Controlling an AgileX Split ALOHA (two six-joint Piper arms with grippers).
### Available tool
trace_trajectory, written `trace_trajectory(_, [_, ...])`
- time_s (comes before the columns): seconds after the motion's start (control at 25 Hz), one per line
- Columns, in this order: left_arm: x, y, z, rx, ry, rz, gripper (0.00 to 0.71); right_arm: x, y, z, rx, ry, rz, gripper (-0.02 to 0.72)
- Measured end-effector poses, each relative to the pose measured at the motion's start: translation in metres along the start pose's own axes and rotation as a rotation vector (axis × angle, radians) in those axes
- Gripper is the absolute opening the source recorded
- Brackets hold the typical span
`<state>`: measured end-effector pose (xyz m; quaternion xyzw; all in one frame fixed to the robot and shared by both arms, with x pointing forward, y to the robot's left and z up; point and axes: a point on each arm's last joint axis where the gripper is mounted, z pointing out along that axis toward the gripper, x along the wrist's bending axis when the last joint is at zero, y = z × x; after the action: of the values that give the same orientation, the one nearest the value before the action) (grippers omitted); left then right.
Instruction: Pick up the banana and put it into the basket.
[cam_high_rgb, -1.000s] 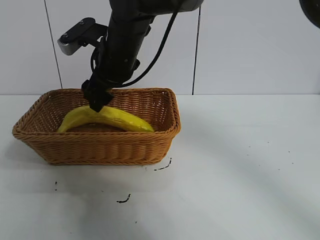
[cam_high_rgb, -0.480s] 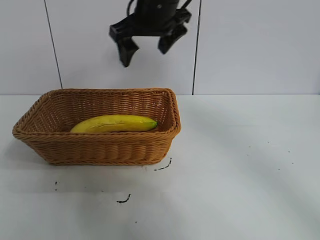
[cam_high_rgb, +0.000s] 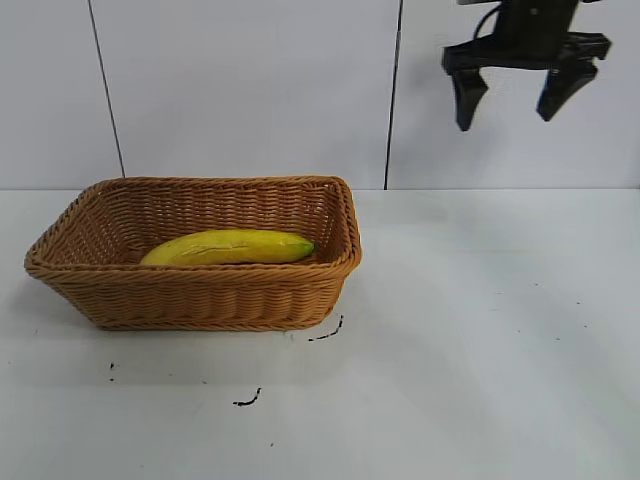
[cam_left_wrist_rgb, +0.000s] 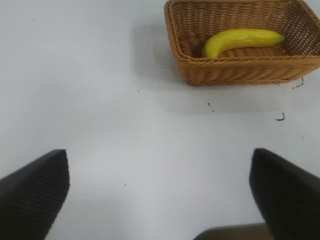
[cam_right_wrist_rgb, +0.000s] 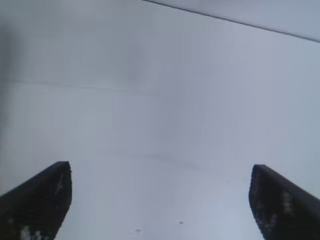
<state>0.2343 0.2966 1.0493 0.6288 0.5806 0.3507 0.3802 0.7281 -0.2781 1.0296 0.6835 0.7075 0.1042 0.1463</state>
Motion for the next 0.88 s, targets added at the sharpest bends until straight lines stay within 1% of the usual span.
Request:
trace_trajectory(0.12, [0.000,0.000,0.000,0.000,0.000,0.000,0.695,0.001,0.001,-0.010,-0.018,0.005,0.000,0.689])
trace_trajectory(0.28, [0.000,0.000,0.000,0.000,0.000,0.000,0.695,-0.001,-0.002,-0.037,-0.057,0.008,0.004,0.689])
trace_trajectory(0.48, [0.000,0.000,0.000,0.000,0.000,0.000,0.695,-0.003,-0.026,-0.069,-0.046,0.019,0.006,0.689])
trace_trajectory(0.64, [0.000,0.000,0.000,0.000,0.000,0.000,0.695,-0.003,-0.061,-0.095,-0.012,0.035,0.008,0.689])
trace_trajectory(0.88, [0.000,0.000,0.000,0.000,0.000,0.000,0.695,-0.005,-0.135,-0.124,0.062,0.045,0.008,0.689])
